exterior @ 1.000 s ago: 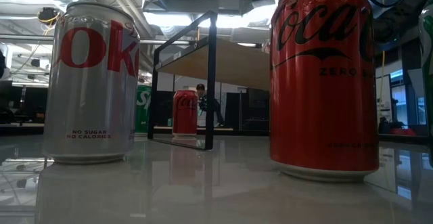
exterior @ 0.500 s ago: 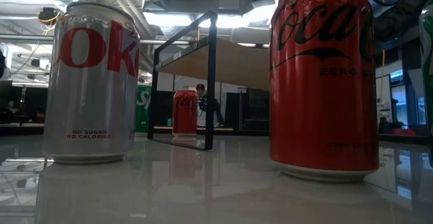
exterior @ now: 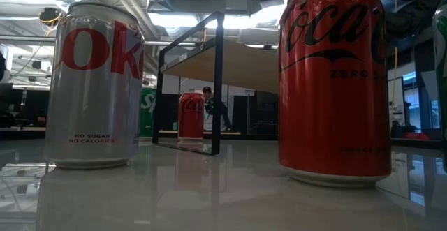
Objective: Place canned beverage on shelf
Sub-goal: Put the silver soda can on the shelf aligned with the other silver soda can
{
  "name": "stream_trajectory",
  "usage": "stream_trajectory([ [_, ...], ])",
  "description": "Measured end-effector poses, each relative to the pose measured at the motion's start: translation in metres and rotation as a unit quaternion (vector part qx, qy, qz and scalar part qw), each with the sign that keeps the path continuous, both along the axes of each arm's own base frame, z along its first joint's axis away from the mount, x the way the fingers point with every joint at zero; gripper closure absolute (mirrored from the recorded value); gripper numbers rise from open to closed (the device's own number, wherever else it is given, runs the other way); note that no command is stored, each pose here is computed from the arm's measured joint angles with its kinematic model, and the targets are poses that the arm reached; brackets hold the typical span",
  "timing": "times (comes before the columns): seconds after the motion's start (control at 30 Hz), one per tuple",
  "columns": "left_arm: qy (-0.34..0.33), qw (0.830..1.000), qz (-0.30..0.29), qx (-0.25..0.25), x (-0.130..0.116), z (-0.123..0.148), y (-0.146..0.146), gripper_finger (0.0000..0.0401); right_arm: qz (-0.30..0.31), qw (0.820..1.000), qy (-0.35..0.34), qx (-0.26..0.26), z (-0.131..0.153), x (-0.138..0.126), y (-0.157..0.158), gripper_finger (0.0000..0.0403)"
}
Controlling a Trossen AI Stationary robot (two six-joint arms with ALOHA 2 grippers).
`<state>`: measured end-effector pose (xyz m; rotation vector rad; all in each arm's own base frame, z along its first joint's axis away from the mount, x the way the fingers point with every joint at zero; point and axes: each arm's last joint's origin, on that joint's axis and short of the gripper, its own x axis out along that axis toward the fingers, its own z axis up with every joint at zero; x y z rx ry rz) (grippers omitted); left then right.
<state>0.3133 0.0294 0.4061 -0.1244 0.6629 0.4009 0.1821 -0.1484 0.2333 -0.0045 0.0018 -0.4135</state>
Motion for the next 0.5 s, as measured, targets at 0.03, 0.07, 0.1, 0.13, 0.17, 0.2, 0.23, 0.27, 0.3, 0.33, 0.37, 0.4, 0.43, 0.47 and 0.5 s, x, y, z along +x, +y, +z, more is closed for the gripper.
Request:
stream_trajectory([
  [0.03, 0.0, 1.0, 0.0, 0.0, 0.0, 0.0, 0.0, 0.0071, 0.0, 1.0, -0.002, -0.002, 0.001, -0.001, 0.0, 0.001],
  [0.07, 0.0, 1.0, 0.0, 0.0, 0.0, 0.0, 0.0, 0.0071, 0.0, 1.0, -0.004, -0.004, 0.002, -0.001, 0.001, 0.001],
  [0.1, 0.0, 1.0, 0.0, 0.0, 0.0, 0.0, 0.0, 0.0071, 0.0, 1.0, -0.006, -0.005, 0.003, -0.001, 0.001, 0.001],
  [0.13, 0.0, 1.0, 0.0, 0.0, 0.0, 0.0, 0.0, 0.0071, 0.0, 1.0, -0.007, -0.007, 0.004, -0.002, 0.002, 0.001],
  [0.17, 0.0, 1.0, 0.0, 0.0, 0.0, 0.0, 0.0, 0.0071, 0.0, 1.0, -0.009, -0.008, 0.005, -0.002, 0.002, 0.001],
  [0.2, 0.0, 1.0, 0.0, 0.0, 0.0, 0.0, 0.0, 0.0071, 0.0, 1.0, -0.01, -0.01, 0.006, -0.003, 0.002, 0.001],
  [0.23, 0.0, 1.0, 0.0, 0.0, 0.0, 0.0, 0.0, 0.0071, -0.001, 1.0, -0.011, -0.012, 0.007, -0.003, 0.003, 0.001],
  [0.27, 0.0, 1.0, 0.0, 0.0, 0.0, 0.0, 0.0, 0.0071, -0.003, 1.0, -0.013, -0.013, 0.007, -0.003, 0.003, 0.001],
  [0.3, 0.0, 1.0, 0.0, 0.0, 0.0, 0.0, 0.0, 0.0071, -0.004, 1.0, -0.014, -0.015, 0.008, -0.004, 0.003, 0.001],
  [0.33, 0.0, 1.0, 0.0, 0.0, 0.0, 0.0, 0.0, 0.0071, -0.004, 1.0, -0.017, -0.017, 0.009, -0.004, 0.003, 0.001],
  [0.37, 0.0, 1.0, 0.0, 0.0, 0.0, 0.0, 0.0, 0.0071, -0.004, 1.0, -0.019, -0.019, 0.009, -0.004, 0.003, 0.001],
  [0.4, 0.0, 1.0, 0.0, 0.0, 0.0, 0.0, 0.0, 0.0071, -0.004, 1.0, -0.019, -0.019, 0.009, -0.004, 0.003, 0.001],
  [0.43, 0.0, 1.0, 0.0, 0.0, 0.0, 0.0, 0.0, 0.0071, -0.005, 1.0, -0.02, -0.02, 0.01, -0.004, 0.003, 0.001],
  [0.47, 0.0, 1.0, 0.0, 0.0, 0.0, 0.0, 0.0, 0.0071, -0.006, 1.0, -0.021, -0.021, 0.01, -0.004, 0.003, 0.001],
  [0.5, 0.0, 1.0, 0.0, 0.0, 0.0, 0.0, 0.0, 0.0071, -0.01, 0.999, -0.023, -0.022, 0.011, -0.003, 0.002, 0.001],
])
